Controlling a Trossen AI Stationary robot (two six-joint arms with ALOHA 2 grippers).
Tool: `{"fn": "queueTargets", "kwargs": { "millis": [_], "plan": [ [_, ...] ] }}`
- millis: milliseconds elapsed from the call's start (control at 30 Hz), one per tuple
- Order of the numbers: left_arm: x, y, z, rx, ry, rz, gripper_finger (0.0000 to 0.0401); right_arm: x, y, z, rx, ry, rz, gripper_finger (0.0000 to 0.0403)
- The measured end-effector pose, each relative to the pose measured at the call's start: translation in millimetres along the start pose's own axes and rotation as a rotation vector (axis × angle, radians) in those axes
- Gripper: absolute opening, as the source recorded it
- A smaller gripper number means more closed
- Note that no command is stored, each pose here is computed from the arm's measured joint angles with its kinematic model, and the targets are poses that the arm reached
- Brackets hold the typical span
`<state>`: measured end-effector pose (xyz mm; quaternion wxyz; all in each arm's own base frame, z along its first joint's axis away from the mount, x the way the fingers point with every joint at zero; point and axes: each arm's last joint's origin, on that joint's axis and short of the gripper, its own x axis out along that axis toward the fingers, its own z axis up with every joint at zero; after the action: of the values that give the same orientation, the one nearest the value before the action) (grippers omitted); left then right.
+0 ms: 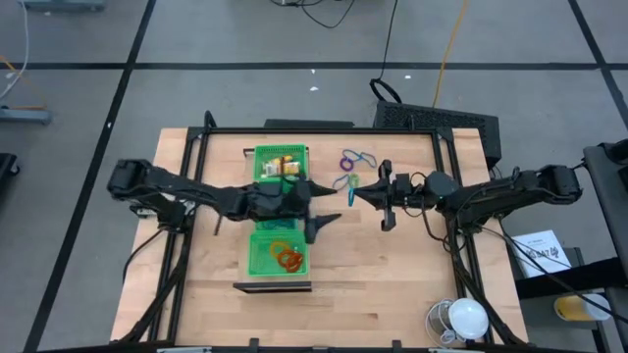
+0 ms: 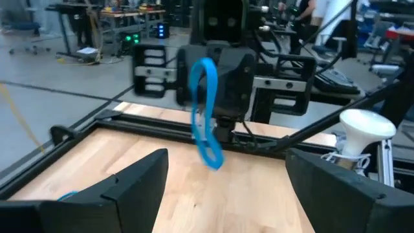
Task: Pick & Place Office Desk Supplies
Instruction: Put the blue rubber band into the center green bin on the shelf
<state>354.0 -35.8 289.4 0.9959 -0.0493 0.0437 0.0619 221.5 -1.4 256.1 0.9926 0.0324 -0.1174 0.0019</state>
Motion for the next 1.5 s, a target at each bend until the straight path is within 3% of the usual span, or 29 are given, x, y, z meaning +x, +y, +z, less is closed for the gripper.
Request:
{"fn": "queueTargets", "kwargs": {
  "millis": [400,800,1233,1500],
  "plan": [
    [53,7,-5,0.017,0.015,0.035,0.0324,3,6,-6,0.005,0.021,0.026,0.0000],
    [55,13,-4,0.027,0.014,0.034,0.0318,4,6,-8,-0.003,0.029,0.029,0.0000],
    [55,11,-4,0.027,0.026,-0.035,0.0156,4,6,-8,-0.019,0.026,0.042,0.0000],
    [55,11,-4,0.027,0.025,-0.038,0.0102,3,10,-5,-0.012,-0.003,0.165,0.0000]
  ]
}}
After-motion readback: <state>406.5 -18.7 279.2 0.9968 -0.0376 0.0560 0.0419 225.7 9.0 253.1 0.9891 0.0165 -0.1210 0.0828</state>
